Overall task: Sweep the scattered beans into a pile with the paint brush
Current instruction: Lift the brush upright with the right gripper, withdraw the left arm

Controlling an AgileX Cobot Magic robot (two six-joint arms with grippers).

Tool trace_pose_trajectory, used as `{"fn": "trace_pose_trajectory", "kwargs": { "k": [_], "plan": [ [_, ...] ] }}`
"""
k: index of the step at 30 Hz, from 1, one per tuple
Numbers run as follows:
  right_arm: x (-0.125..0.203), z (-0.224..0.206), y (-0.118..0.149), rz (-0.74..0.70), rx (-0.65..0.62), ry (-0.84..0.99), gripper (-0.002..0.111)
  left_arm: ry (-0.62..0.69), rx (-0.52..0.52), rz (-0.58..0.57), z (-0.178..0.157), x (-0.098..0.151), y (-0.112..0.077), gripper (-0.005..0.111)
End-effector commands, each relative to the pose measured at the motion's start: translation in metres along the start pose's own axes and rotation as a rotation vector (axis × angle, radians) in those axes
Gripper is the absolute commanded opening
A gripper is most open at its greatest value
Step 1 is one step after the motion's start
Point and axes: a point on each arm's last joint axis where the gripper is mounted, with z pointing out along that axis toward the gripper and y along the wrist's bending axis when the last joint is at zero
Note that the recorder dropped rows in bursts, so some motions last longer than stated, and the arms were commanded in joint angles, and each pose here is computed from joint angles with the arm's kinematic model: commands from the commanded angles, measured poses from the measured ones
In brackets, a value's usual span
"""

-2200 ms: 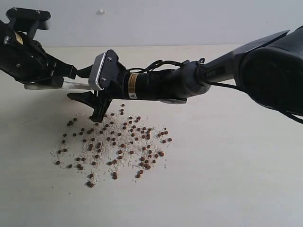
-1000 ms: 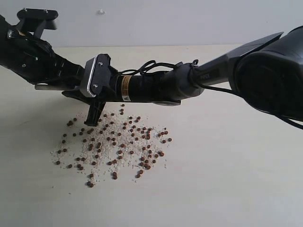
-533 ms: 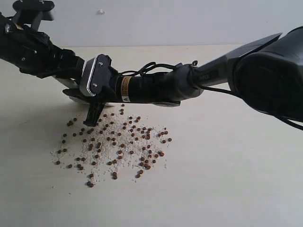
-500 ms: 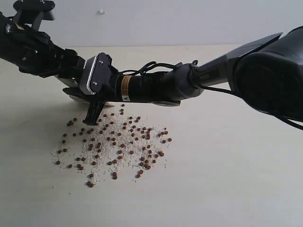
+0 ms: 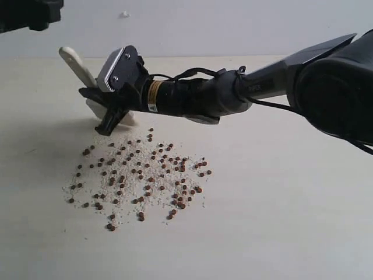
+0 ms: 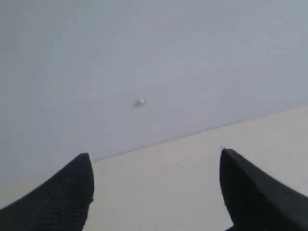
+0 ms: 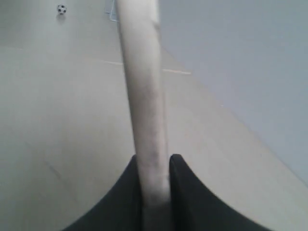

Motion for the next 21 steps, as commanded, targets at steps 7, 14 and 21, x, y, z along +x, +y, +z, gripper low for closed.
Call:
{"fn": "trace_pose_trajectory", "kwargs": {
  "k": [7, 14, 21],
  "plan": [
    [-0.080, -0.025, -0.026, 0.305, -0.194, 0.165, 0.000, -0.257, 0.065, 0.264, -0.033, 0.017, -0.010, 0.069],
    [-0.094, -0.049, -0.034, 0.471, -0.288, 0.258, 0.000, -0.331, 0.244, 0.269, -0.039, 0.021, -0.026, 0.069],
    [-0.098, -0.093, -0.069, 0.554, -0.380, 0.205, 0.000, -0.355, 0.228, 0.060, -0.040, 0.017, -0.008, 0.069]
  ]
}}
